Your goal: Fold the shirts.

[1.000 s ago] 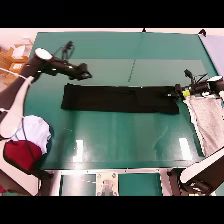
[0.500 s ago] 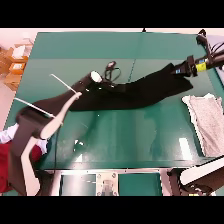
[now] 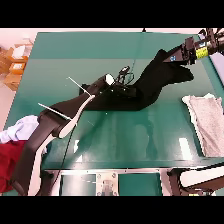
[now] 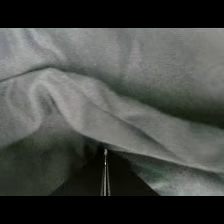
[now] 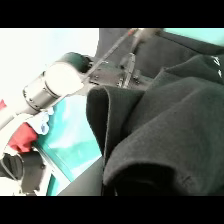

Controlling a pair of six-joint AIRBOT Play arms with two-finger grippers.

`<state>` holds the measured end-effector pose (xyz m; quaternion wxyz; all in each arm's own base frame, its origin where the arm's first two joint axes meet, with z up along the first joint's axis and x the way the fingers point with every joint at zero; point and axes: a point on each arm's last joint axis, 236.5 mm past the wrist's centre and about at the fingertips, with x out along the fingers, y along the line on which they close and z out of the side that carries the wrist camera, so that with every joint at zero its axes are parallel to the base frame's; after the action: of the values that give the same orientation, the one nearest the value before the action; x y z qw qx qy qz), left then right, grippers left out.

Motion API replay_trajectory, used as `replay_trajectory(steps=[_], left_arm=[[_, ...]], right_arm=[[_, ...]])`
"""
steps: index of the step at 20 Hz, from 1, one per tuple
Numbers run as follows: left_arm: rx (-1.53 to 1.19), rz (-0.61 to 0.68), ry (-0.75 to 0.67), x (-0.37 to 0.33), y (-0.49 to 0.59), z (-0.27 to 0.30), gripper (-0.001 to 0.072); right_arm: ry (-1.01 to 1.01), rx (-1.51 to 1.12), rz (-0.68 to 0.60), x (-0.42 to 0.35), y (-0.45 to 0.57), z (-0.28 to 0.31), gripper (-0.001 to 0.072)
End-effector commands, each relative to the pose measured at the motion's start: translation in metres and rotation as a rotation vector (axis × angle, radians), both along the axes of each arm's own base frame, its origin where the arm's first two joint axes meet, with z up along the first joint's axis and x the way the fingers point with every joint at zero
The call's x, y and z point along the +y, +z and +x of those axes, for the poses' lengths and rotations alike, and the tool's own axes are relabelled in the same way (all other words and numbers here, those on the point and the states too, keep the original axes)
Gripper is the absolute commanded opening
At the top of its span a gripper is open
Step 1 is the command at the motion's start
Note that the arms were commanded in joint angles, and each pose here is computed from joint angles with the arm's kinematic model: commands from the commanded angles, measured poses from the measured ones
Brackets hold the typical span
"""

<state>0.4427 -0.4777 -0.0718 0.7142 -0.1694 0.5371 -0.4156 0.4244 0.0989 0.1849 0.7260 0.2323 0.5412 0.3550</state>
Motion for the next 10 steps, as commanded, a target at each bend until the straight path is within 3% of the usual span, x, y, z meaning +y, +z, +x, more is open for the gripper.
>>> replay_trajectory(steps=[1,4,7,10], left_arm=[[0.048,0.025,-0.111,0.028,0.025,-0.013,0.0030],[0.032,0.211,-0.177,0.130,0.054,-0.001,0.0030],[0.038,0.425,-0.110,0.256,0.091,0.011,0.0031],[0.007,0.442,0.041,0.333,0.129,0.030,0.0031]], right_arm=[[-0.030,0.020,0.017,0.009,0.006,0.002,0.0019],[0.002,0.025,0.034,0.036,0.009,-0.001,0.0019],[0.017,-0.030,0.071,0.099,0.011,0.011,0.0019],[0.048,-0.040,0.095,0.182,-0.015,0.012,0.0019]])
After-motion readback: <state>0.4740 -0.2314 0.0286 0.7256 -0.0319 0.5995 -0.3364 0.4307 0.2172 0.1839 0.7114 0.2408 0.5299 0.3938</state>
